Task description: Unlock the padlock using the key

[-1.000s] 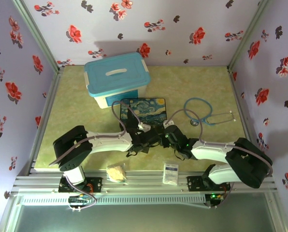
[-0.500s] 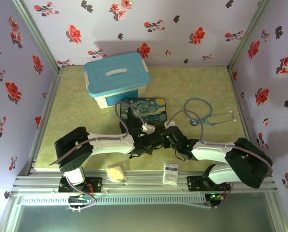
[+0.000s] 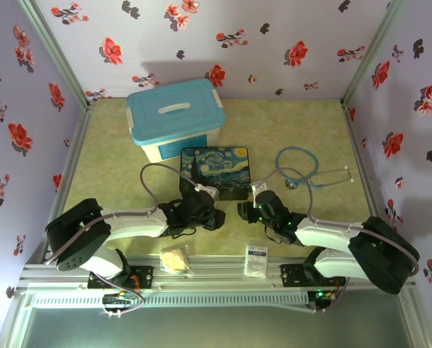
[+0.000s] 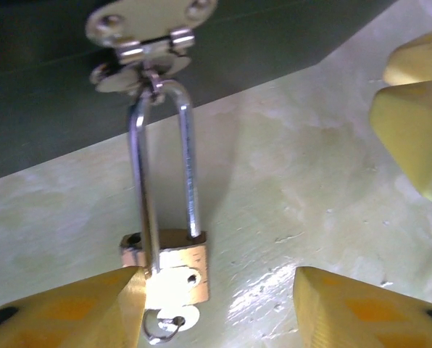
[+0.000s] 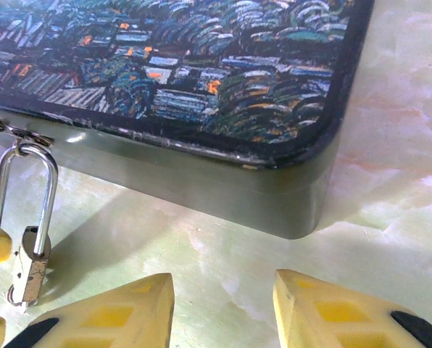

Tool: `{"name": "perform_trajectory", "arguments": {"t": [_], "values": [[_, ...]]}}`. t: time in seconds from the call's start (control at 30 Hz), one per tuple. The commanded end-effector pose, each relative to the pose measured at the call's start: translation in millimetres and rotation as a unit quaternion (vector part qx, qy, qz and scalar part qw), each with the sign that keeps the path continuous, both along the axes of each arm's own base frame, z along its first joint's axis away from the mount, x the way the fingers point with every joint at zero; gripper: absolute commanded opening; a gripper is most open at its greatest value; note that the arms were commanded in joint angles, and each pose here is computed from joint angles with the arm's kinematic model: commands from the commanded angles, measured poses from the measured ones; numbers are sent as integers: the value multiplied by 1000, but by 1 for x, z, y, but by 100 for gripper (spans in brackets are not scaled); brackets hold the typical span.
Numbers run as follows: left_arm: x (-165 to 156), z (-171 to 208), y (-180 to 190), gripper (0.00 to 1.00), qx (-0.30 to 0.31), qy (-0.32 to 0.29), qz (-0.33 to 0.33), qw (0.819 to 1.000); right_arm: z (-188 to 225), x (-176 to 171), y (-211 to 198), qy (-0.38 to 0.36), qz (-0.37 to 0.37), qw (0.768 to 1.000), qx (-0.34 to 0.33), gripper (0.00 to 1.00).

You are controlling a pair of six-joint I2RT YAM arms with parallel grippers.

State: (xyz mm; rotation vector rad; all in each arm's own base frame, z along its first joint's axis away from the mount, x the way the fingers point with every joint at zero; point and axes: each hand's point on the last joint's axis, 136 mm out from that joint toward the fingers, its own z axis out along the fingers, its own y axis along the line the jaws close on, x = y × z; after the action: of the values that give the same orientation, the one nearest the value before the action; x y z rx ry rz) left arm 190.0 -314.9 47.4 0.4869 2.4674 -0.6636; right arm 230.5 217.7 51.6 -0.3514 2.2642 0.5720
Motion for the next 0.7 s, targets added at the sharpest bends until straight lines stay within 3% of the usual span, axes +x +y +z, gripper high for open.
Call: {"name": "perform_trajectory", "arguments": {"t": [0.0, 0.37, 0.5, 0.67], "values": [[7, 9, -11, 54, -50, -29, -27, 998, 0, -1, -2, 0, -4, 1000, 11, 41], [11, -15, -1, 45, 17, -34, -10, 999, -3, 0, -3, 1, -5, 1000, 5, 41], [15, -12, 12, 42, 76, -59, 41, 995, -4, 0, -5, 1, -9, 1000, 2, 41], [20, 4, 21, 43, 90, -93, 91, 987, -4, 2, -6, -2, -14, 1000, -1, 41]]}}
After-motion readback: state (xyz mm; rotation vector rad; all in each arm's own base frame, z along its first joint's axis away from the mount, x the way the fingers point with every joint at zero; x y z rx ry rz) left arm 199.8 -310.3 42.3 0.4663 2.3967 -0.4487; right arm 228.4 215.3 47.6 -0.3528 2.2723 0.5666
